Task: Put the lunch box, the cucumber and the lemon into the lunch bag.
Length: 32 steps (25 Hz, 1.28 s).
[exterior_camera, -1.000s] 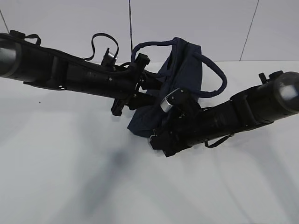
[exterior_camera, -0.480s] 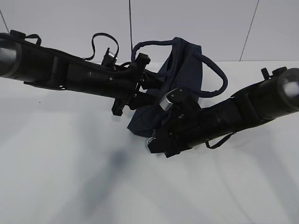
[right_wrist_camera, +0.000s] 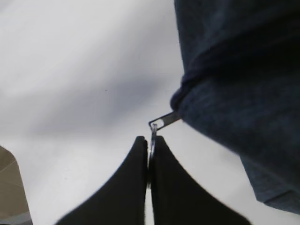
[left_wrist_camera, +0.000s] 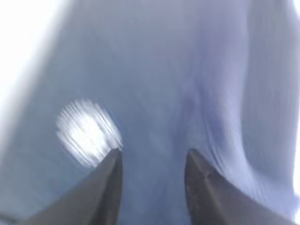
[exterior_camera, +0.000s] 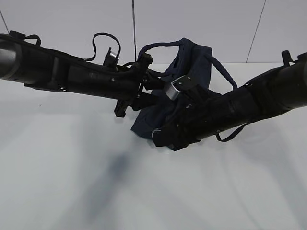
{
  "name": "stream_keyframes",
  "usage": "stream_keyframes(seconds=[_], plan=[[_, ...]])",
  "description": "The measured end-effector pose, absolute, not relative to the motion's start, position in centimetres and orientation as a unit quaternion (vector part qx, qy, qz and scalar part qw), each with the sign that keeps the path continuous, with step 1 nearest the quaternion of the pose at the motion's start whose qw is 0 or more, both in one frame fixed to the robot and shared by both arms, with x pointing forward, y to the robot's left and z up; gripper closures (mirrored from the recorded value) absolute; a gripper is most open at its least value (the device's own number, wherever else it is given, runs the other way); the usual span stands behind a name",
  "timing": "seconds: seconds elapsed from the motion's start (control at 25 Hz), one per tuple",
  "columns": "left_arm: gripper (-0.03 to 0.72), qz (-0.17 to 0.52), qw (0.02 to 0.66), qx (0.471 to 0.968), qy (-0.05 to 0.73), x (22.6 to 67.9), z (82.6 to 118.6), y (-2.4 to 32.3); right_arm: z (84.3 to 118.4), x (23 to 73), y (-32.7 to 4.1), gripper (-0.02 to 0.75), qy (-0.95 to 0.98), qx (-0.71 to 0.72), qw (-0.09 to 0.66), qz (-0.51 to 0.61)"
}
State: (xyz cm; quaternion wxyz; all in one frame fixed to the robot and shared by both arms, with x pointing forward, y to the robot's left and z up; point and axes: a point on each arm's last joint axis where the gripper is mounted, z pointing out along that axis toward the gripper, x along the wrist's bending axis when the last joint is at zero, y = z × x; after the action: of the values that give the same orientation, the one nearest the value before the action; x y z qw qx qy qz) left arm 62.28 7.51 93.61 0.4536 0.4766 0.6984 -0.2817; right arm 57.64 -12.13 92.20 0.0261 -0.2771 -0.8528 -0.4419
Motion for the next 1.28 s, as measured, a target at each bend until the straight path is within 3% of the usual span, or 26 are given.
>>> stream_keyframes(seconds=[0.32,0.64,1.28], plan=[[0.371,-0.229,0.479,0.468,0.707,64.6,93.5,12.0,92.6,57.6,-12.1,0.737,-0.847,-0.291,0.031,-0.443],[0.371,-0.185,0.508,0.477,0.693,65.6,95.0,14.8,95.3,57.4,-12.3,0.737,-0.842,-0.280,0.003,-0.461],[0.371,-0.095,0.545,0.584,0.593,63.5,102.1,15.5,100.4,56.5,-13.3,0.737,-0.841,-0.272,-0.073,-0.461]])
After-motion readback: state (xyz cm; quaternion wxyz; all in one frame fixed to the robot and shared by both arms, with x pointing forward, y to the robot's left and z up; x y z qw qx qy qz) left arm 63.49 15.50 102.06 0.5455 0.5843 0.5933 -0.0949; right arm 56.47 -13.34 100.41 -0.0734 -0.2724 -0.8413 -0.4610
